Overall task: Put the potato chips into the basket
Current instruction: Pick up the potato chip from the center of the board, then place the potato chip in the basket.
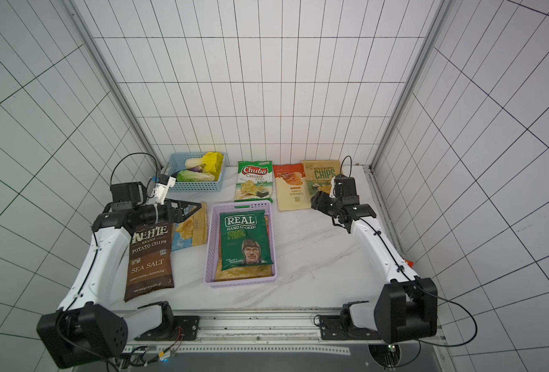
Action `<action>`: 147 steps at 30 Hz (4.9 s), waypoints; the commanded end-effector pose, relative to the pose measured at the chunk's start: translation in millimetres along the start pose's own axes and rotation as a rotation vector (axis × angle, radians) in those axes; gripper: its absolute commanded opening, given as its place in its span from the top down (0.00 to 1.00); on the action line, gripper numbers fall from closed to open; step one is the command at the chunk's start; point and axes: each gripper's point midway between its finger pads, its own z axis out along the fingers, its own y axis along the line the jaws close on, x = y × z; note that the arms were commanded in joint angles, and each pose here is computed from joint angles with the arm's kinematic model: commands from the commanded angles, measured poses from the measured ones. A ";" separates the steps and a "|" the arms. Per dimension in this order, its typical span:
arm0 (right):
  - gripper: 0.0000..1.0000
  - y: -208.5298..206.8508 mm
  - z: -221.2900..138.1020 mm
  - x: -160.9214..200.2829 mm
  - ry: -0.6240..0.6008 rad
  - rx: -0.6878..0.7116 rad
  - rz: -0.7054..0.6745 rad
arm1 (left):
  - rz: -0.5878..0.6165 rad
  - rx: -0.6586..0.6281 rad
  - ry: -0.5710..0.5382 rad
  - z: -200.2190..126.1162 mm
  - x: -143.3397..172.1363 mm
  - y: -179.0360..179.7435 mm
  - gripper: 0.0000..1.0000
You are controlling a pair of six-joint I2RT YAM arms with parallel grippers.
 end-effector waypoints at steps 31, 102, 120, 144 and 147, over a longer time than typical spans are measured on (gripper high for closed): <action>0.48 -124.7 170.5 -45.5 -0.157 0.019 0.800 | 0.021 0.062 0.014 13.1 11.3 -6.5 0.02; 1.00 331.6 -98.4 11.9 -0.024 -0.617 -0.272 | -0.033 -0.155 -0.029 12.8 2.0 35.8 0.02; 1.00 349.4 -58.8 28.9 0.014 -0.577 -0.288 | -0.076 -0.279 -0.082 -4.1 -8.7 56.4 0.02; 1.00 356.1 -82.9 41.1 -0.019 -0.533 -0.346 | -0.078 -0.275 -0.085 -4.4 -9.5 56.0 0.02; 1.00 355.0 -70.5 45.3 -0.013 -0.522 -0.341 | -0.079 -0.275 -0.085 -4.3 -9.4 56.1 0.02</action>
